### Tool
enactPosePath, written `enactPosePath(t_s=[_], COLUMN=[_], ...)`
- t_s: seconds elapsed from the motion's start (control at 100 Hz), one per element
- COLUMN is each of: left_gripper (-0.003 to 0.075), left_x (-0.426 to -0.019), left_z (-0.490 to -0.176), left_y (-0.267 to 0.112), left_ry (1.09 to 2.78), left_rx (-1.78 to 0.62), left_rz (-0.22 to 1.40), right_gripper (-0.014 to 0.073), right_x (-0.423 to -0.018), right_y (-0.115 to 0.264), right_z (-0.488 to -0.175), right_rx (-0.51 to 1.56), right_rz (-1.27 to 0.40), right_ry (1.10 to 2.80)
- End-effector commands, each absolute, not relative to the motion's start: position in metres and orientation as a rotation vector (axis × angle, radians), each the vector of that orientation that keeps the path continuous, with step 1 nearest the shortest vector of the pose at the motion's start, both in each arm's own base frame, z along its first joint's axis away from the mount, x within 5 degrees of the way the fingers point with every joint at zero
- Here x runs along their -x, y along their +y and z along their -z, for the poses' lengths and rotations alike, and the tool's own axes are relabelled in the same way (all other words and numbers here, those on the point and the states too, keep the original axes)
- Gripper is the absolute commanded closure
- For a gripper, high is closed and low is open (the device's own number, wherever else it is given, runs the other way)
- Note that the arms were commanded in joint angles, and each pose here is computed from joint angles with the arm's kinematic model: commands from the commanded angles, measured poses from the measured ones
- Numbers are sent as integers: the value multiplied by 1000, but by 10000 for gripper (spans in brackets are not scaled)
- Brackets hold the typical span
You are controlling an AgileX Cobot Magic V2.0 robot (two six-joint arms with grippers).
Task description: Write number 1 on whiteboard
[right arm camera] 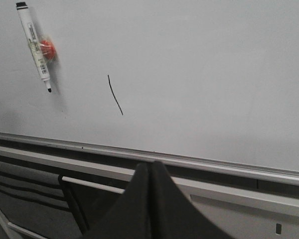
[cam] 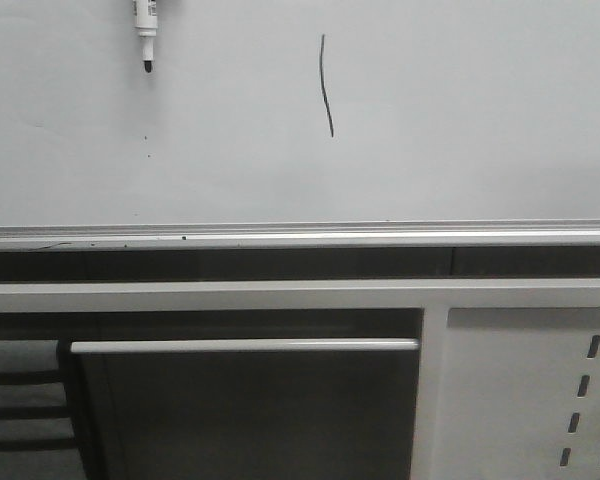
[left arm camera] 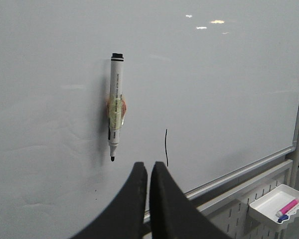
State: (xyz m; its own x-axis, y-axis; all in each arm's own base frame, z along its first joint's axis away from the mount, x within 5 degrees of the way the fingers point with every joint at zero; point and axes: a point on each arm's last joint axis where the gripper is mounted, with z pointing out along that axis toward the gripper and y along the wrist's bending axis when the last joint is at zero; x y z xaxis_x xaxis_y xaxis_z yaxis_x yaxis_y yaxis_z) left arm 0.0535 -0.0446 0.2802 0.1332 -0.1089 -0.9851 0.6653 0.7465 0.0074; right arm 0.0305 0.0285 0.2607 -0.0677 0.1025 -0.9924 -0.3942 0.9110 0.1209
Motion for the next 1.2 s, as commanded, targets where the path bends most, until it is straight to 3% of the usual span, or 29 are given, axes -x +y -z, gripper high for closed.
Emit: enactPosePath(t_s=[0.0, 0.72, 0.92, 1.19], left_gripper=[741, 741, 741, 741], left_x=[-55, -55, -57, -61], left_z=[-290, -290, -289, -249], left_y=[-41, -41, -39, -24], left_ry=[1297, 1295, 1236, 1388], left_rx=[-467, -470, -477, -292], left_rz=[584, 580, 442, 279], right_gripper=[666, 666, 666, 666], right_x=[-27, -27, -27, -27], right_y=[25, 25, 25, 25], right_z=[-274, -274, -274, -274], right_rx=[190, 190, 190, 190], right_rz=[-405, -405, -405, -405], right_ry=[1503, 1503, 1503, 1503])
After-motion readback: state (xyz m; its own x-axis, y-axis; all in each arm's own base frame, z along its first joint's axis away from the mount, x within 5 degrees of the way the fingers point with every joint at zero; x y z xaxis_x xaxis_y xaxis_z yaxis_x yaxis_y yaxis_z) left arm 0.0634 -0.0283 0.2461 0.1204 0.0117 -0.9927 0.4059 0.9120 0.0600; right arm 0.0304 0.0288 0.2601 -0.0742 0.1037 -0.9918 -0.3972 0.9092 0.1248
